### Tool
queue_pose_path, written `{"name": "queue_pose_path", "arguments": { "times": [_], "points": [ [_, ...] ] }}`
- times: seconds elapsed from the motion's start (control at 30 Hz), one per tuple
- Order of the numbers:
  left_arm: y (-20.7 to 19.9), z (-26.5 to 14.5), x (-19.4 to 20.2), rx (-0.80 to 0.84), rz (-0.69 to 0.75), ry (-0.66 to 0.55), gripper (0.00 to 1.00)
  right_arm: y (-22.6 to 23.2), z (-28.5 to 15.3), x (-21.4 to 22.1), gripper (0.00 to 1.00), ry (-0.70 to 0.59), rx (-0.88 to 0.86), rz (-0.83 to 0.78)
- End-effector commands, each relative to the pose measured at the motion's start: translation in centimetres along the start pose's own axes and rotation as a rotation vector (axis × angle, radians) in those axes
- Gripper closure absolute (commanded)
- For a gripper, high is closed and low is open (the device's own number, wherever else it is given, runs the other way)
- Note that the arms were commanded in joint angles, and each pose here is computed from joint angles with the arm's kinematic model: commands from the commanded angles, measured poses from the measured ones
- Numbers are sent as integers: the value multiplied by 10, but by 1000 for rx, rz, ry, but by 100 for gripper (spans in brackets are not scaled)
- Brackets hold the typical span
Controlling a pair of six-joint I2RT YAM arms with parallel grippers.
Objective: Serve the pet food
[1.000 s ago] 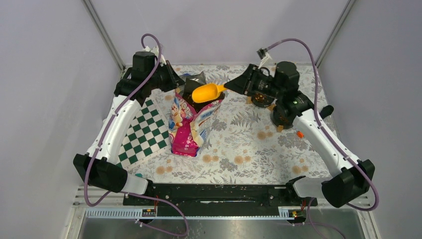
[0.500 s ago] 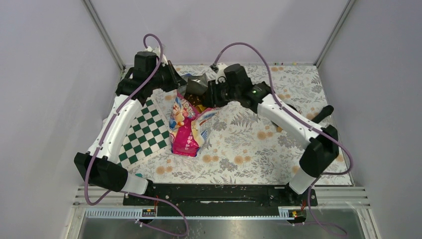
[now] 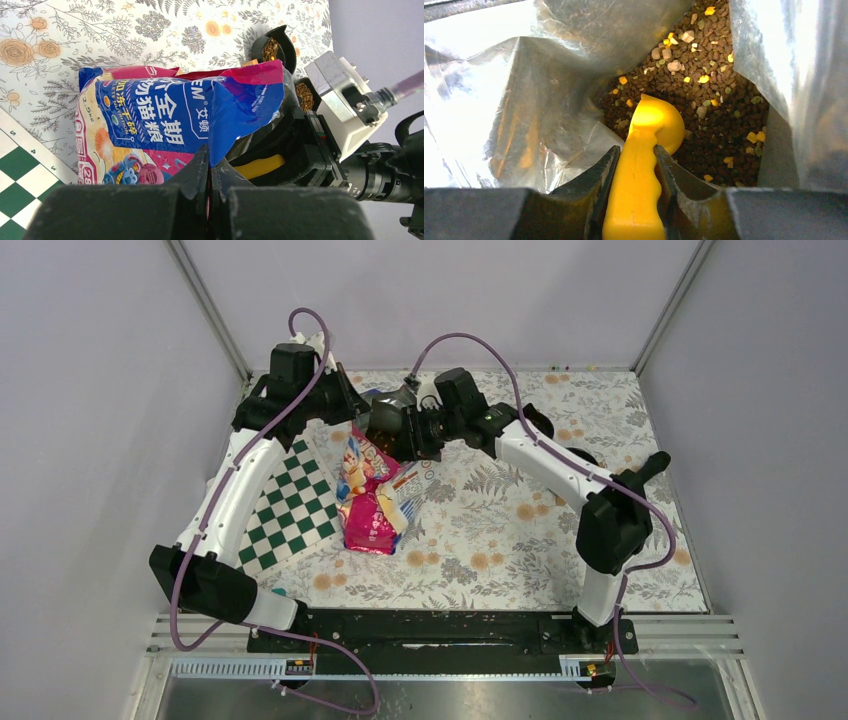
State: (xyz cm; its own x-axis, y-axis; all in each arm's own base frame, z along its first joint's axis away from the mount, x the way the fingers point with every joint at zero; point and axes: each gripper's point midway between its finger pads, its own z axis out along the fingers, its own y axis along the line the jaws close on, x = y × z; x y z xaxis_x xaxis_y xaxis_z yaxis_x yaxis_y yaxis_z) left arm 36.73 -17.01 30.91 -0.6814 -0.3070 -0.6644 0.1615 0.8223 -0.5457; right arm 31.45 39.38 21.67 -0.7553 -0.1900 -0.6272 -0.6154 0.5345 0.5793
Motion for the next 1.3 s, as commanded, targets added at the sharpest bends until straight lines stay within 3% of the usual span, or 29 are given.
{"name": "queue_pose_path", "arguments": {
  "times": [0.0, 0.6, 1.27],
  "points": [
    [-36, -20, -35, 113, 52, -118, 100, 38, 11, 10, 100, 76, -221, 72],
    [-29, -27, -39, 66, 83, -142, 100, 82, -70, -77, 100, -170, -521, 375],
    [-22, -45, -51, 7, 112, -203, 100, 65, -132, -105, 100, -324, -369, 421]
  ]
}}
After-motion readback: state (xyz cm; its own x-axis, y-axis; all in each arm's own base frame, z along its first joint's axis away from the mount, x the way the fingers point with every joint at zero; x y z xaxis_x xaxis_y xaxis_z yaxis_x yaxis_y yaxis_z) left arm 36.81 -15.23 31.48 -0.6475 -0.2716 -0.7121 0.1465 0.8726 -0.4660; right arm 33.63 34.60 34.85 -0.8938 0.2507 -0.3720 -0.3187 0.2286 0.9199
